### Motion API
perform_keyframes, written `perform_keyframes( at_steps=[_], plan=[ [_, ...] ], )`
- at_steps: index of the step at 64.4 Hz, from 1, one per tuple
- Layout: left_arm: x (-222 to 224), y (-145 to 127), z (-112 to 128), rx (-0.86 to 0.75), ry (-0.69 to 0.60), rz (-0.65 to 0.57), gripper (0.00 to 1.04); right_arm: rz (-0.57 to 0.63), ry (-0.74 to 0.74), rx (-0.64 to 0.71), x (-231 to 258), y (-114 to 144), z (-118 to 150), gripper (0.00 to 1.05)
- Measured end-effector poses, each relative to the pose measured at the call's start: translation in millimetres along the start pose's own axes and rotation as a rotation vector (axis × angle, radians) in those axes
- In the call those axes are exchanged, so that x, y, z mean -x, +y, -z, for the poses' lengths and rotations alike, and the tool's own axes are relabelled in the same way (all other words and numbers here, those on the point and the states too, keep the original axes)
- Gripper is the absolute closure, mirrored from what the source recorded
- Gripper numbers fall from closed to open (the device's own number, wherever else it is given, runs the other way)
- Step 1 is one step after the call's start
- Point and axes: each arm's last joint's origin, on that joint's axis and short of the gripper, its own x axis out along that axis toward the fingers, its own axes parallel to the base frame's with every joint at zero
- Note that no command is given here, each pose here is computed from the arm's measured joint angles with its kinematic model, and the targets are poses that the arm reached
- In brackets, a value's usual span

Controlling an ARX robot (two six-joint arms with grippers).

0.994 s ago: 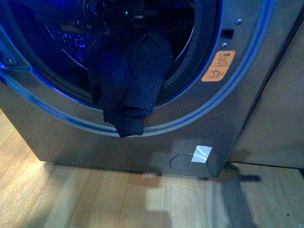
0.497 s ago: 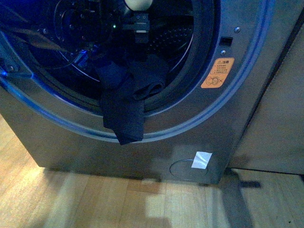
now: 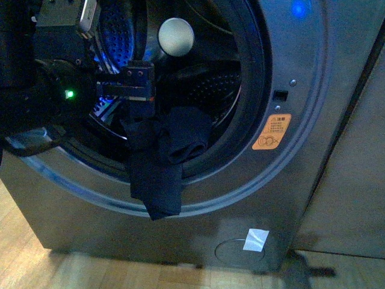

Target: Put clothes into washing machine

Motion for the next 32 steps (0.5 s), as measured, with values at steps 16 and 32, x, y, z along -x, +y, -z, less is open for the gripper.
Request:
perform_keyframes(
  at_steps=[16,32],
  plan=[
    [71,-8,-52,-0.056,-0.084,0.087,0.07,0.0,0.0,0.0,0,0,0,1.02],
    [143,1,-105,-0.072,-0.217,0.11,0.07,0.0,0.0,0.0,0,0,0,1.02]
  ],
)
